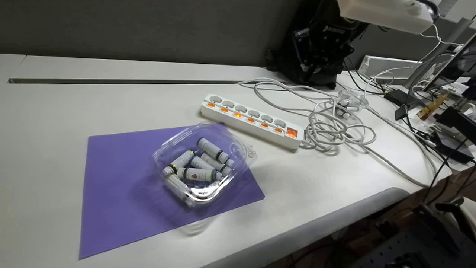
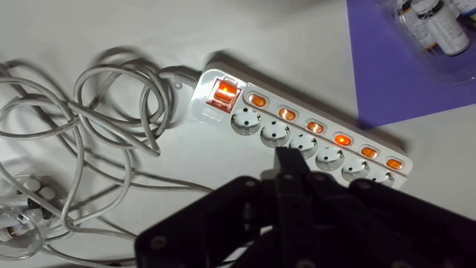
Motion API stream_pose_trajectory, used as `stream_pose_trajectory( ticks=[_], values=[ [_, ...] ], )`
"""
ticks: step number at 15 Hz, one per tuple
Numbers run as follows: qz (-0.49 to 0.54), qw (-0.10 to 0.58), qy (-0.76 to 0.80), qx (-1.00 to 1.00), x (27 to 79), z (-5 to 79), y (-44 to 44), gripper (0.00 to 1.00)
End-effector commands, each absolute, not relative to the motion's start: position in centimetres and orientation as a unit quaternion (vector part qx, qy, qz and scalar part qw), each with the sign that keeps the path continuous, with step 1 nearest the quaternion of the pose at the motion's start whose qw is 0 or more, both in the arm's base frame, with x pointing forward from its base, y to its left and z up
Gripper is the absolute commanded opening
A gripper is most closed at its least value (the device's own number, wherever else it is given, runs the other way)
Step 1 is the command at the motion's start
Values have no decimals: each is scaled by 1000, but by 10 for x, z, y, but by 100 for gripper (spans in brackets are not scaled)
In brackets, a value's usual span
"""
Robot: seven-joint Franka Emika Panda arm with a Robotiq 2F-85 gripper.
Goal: Turn off the third switch from the left
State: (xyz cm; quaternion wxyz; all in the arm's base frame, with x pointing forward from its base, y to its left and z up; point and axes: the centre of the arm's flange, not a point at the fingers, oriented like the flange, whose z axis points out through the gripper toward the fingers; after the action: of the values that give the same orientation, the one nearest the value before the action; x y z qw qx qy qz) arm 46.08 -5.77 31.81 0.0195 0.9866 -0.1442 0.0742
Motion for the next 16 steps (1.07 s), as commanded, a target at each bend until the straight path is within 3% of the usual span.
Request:
stream_pose_trajectory(
  ticks=[1, 16],
  values=[
    [74, 21, -183, 980, 485, 291, -67, 0],
    [43, -2, -177, 983, 533, 199, -45, 0]
  ],
)
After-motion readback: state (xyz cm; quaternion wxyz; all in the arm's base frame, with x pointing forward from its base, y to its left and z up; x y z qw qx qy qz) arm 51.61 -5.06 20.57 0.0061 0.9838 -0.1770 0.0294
